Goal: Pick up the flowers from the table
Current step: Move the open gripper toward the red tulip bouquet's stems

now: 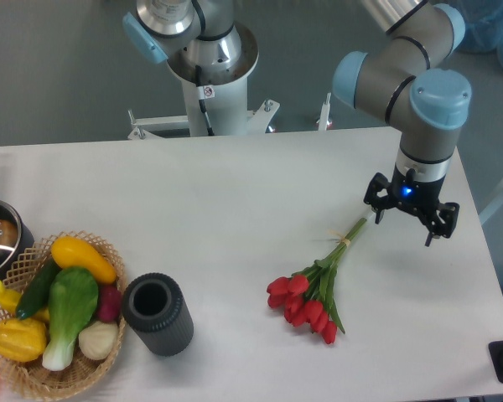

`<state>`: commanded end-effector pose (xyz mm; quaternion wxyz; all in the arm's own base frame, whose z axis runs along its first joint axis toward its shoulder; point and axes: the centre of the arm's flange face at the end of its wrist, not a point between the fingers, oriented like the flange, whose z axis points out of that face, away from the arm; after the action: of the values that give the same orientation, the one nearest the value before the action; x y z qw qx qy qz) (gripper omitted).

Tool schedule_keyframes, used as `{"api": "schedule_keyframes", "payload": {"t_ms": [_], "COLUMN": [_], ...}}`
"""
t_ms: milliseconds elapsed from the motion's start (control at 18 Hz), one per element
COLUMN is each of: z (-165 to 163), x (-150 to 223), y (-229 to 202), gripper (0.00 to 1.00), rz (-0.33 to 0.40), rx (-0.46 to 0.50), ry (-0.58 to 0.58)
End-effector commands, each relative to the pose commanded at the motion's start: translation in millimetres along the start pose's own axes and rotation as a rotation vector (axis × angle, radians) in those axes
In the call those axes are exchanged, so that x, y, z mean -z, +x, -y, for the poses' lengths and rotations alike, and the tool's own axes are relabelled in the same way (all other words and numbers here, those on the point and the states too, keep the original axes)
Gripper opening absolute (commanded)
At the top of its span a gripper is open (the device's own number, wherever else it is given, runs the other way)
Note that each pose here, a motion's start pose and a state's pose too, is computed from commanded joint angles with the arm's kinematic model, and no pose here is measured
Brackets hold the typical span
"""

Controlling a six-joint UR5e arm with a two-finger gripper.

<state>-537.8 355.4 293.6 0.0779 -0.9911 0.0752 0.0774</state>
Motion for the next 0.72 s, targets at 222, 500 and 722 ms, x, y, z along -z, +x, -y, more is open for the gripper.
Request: {"api": "schedule_keyframes", "payload": {"t_ms": [222, 500, 722], "z": [-7.0, 12.5, 49.9], "x": [-15.6, -18.5, -27.1], "y": [12.1, 25.7, 49.7], "gripper": [1.00, 1.00, 1.00], "rz": [-0.034, -0.050, -0.051], "rx": [0.002, -0.031, -0.090], "ry": [-0.005, -0.015, -0.108]}}
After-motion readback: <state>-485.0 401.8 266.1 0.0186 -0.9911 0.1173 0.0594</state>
